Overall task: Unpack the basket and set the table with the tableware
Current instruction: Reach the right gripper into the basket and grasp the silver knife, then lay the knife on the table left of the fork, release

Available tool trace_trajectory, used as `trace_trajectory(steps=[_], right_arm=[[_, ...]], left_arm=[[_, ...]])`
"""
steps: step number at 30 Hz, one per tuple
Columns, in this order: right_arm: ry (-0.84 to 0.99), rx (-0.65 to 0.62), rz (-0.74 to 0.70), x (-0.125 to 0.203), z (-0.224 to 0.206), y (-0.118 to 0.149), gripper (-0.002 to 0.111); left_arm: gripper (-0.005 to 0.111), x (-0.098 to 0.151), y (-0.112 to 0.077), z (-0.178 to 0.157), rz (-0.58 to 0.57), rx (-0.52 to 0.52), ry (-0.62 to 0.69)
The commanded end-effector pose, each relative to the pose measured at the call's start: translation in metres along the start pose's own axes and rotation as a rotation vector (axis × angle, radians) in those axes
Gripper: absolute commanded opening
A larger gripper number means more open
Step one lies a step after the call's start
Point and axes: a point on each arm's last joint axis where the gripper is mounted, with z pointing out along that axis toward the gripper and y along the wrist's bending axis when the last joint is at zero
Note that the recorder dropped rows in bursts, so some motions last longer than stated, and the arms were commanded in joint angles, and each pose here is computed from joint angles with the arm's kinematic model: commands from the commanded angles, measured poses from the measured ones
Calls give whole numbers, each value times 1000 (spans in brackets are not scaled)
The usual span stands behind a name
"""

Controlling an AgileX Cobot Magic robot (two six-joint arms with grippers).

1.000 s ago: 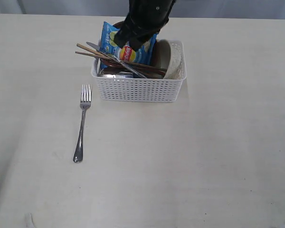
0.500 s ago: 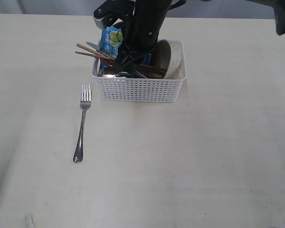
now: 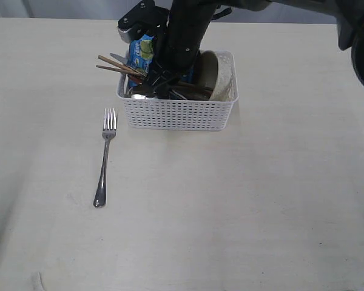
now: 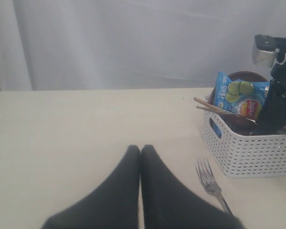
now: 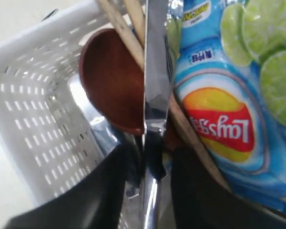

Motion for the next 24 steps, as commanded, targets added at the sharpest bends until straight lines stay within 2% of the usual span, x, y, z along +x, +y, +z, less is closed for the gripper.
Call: trace_trajectory(steps=[1, 2, 8, 14, 16, 19, 21, 24], right_arm=[[4, 15, -12, 1, 2, -4, 5], [5, 16, -13, 1, 2, -4, 0], [-17, 30, -18, -1, -10, -4, 0], [-122, 81, -34, -17, -64, -4, 0], [-157, 85, 15, -21, -82, -3, 0], [-154, 25, 51, -27, -96, 21, 0], [-141, -14, 83, -35, -101, 49, 0], [-121, -92, 154, -49, -99, 108, 0]], left_arm=[[0, 0, 0, 0, -3, 2, -13], [0, 0, 0, 0, -3, 2, -13], [0, 0, 0, 0, -3, 2, -13], [0, 0, 0, 0, -3, 2, -13], [0, 0, 0, 0, -3, 2, -13], [0, 0, 0, 0, -3, 2, -13], [0, 0, 0, 0, -3, 2, -13], [0, 0, 0, 0, -3, 2, -13]])
